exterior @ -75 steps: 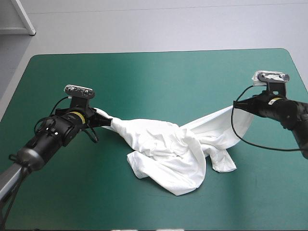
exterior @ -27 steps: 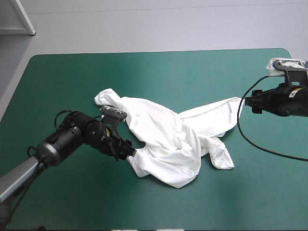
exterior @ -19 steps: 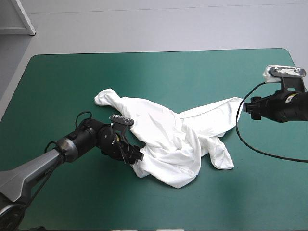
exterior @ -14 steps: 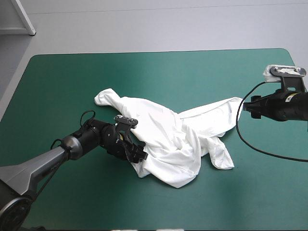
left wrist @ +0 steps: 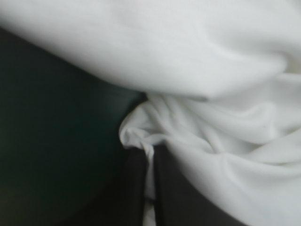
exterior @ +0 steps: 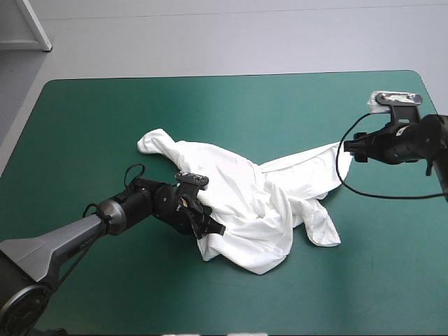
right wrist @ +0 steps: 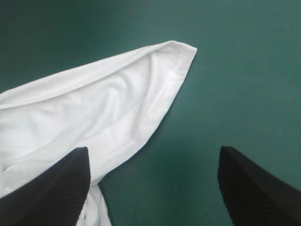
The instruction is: Fold the cloth
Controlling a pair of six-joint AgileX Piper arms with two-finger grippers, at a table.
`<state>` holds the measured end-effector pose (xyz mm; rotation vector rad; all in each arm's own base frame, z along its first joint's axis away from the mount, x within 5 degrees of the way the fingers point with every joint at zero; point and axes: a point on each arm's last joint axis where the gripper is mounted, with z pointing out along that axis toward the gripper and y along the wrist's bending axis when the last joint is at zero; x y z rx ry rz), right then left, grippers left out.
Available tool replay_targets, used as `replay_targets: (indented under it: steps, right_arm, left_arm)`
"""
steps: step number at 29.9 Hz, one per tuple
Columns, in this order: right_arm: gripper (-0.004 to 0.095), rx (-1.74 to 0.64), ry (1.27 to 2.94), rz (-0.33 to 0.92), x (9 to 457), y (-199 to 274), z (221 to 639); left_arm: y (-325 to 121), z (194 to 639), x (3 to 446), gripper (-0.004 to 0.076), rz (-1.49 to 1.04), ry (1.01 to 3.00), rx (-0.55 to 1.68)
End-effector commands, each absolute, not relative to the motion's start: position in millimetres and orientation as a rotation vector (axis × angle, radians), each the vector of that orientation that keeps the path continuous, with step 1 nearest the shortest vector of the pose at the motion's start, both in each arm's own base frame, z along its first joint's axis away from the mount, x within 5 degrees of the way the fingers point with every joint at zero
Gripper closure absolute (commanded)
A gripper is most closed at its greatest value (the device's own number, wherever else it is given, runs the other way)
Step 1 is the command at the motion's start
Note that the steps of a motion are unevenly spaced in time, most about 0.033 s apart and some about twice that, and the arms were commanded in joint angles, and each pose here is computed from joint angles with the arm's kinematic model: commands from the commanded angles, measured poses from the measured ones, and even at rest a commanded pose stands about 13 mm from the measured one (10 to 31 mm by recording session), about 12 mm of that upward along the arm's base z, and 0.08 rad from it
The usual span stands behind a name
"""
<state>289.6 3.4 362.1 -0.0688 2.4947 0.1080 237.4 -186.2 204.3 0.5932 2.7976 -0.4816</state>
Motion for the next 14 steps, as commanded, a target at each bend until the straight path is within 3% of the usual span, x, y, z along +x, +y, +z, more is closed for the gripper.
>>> replay_targets:
  steps: [1, 14]
  right_arm:
    - [0.0213, -0.048, 2.469, 0.108, 314.6, 1.0, 349.7]
    - [0.0225, 0.028, 2.566, 0.109, 390.2, -2.9, 254.1]
  left_arm:
    - [-192.1, 214.4, 221.6, 0.0734, -0.538, 2.822, 0.589]
    - [-185.5, 250.1, 207.8, 0.0734, -0.605, 2.721, 0.551]
